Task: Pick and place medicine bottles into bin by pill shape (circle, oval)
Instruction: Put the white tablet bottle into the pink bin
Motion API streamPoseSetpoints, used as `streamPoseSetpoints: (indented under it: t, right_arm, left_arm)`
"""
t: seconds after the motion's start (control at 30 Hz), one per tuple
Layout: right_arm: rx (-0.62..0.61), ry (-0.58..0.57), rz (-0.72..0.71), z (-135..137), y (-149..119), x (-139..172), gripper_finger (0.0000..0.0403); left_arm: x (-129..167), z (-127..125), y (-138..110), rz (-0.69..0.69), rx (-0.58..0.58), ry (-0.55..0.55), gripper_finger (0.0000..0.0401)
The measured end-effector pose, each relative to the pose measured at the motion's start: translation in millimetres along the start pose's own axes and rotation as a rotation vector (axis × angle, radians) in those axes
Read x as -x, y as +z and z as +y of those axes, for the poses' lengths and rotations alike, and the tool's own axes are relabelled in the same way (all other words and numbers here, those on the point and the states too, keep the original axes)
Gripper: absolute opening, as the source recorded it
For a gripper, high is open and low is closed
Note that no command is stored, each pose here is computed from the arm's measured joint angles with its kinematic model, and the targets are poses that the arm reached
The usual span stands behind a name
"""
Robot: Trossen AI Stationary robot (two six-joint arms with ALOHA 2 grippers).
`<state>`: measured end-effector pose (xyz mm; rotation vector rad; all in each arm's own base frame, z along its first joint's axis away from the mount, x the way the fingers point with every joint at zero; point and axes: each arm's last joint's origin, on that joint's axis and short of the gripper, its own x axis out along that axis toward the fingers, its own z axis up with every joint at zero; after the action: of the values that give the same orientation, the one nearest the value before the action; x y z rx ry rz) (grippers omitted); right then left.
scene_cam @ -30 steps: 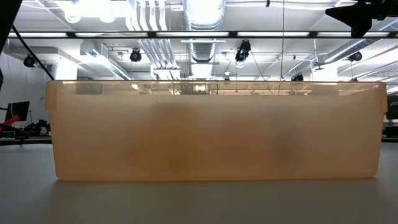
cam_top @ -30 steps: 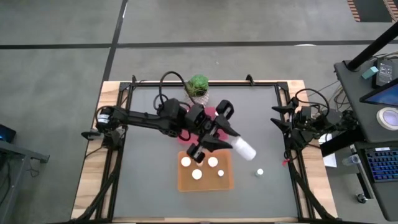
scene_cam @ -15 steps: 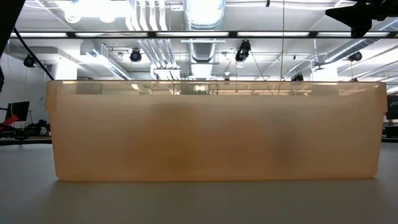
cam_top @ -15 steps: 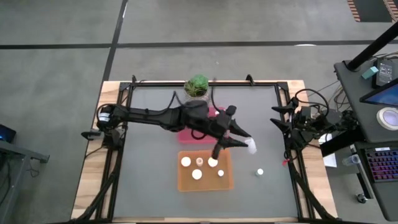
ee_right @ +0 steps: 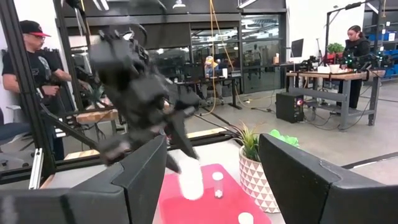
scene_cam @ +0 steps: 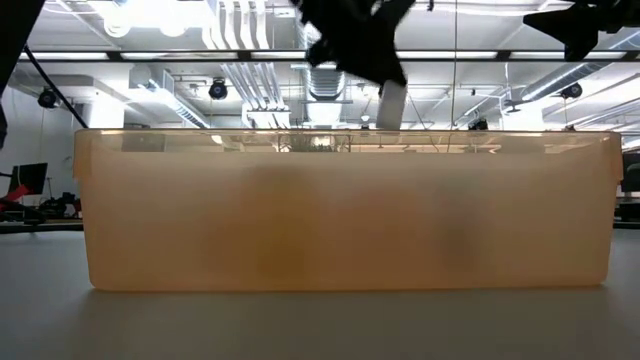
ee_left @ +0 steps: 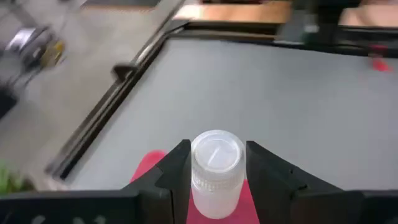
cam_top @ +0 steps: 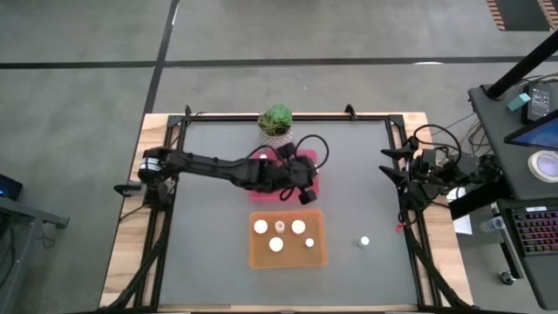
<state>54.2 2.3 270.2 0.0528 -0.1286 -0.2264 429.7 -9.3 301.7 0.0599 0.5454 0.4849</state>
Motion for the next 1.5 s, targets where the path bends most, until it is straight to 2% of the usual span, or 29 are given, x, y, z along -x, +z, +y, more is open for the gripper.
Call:
streamPoseSetpoints:
  t: [0.3, 0.43, 0.7, 0.97, 1.5]
  right_arm:
    - [0.0, 0.001, 0.0, 0.0, 0.0, 0.0, 0.0247]
    - [0.001, 0.0, 0.0, 0.0, 0.0, 0.0, 0.0247]
    - [0.001, 0.0, 0.0, 0.0, 0.0, 0.0, 0.0247]
    - [0.001, 0.0, -0.001, 0.0, 0.1, 0.0, 0.0247]
    - [0.001, 0.0, -0.001, 0.0, 0.1, 0.0, 0.0247]
  left_arm:
    - [-32.0, 16.2, -58.5, 0.048, 0.193, 0.172, 0.0112]
    - [-40.3, 24.6, -73.5, 0.037, 0.308, 0.207, 0.0112]
    - [-48.0, 31.3, -93.8, -0.039, 0.425, 0.267, 0.0112]
    - [-49.6, 34.1, -113.8, -0.018, 0.449, 0.328, 0.0112]
    - [-58.4, 31.8, -127.4, -0.013, 0.475, 0.377, 0.0112]
